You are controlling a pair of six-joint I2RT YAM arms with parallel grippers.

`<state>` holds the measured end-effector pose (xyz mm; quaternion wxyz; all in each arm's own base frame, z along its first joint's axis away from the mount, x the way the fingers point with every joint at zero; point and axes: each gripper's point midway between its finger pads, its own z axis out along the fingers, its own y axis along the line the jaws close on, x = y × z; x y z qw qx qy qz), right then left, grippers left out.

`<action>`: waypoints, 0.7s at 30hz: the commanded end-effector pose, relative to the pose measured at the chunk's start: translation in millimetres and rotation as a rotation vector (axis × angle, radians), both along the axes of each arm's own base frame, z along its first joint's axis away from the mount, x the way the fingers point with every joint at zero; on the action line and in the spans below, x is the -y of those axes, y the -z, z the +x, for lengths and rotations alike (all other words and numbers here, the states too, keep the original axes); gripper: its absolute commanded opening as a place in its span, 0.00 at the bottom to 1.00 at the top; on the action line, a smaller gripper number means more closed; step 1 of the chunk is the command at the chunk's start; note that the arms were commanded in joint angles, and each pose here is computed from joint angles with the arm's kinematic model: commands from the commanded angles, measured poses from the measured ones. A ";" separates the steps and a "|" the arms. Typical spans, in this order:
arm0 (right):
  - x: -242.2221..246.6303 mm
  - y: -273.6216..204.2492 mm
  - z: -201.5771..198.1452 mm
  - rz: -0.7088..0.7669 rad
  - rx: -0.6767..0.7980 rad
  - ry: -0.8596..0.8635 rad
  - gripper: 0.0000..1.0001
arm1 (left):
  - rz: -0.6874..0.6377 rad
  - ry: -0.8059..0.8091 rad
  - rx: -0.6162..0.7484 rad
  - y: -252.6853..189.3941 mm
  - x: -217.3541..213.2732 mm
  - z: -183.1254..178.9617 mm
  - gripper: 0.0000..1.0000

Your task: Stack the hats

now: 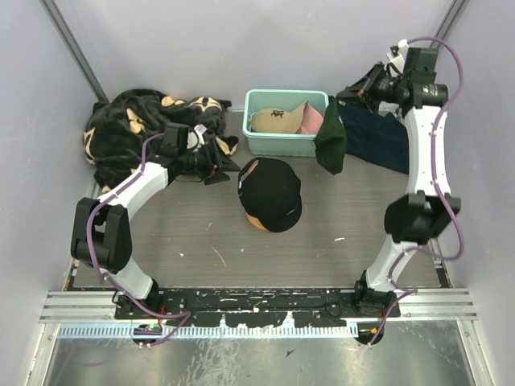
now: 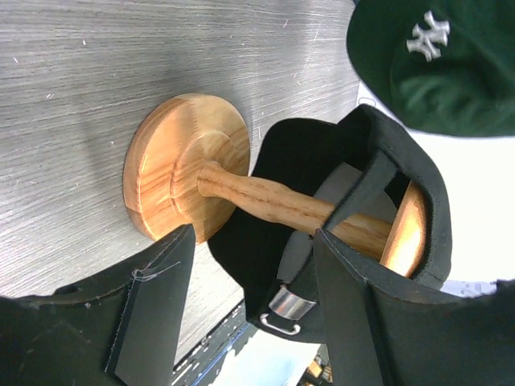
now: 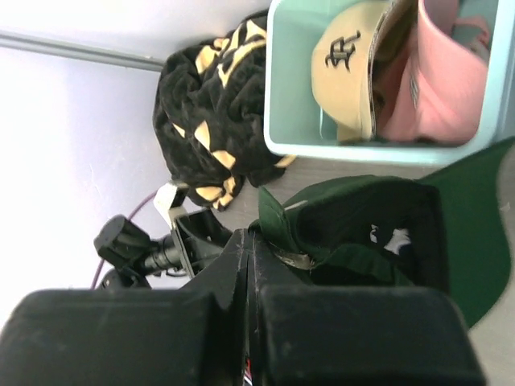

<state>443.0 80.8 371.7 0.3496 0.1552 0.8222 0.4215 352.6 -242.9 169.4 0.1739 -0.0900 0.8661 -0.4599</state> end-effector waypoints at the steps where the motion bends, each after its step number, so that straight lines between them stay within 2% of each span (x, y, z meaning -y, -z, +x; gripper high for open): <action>1: -19.8 -37.3 41.8 0.062 0.139 -0.110 0.01 | -0.033 0.003 0.047 -17.5 0.3 10.6 0.68; 3: -26.7 -55.0 62.8 0.109 0.188 -0.124 0.01 | -0.030 -0.002 0.056 -21.9 -3.1 11.6 0.68; 6: -34.6 -77.0 71.8 0.169 0.256 -0.141 0.01 | -0.022 -0.027 0.086 -31.4 -14.4 13.5 0.70; 9: -40.6 -86.3 66.4 0.230 0.273 -0.153 0.01 | -0.003 -0.068 0.117 -37.0 -29.1 15.6 0.76; 15: -47.3 -117.0 51.1 0.257 0.337 -0.182 0.01 | 0.003 -0.139 0.114 -35.4 -56.1 17.4 0.77; 18: -54.8 -148.3 37.4 0.305 0.404 -0.207 0.01 | -0.011 -0.190 0.193 -68.2 -70.9 26.0 0.76; 21: -69.2 -173.3 19.0 0.375 0.448 -0.270 0.01 | -0.041 -0.209 0.316 -122.3 -72.1 36.0 0.77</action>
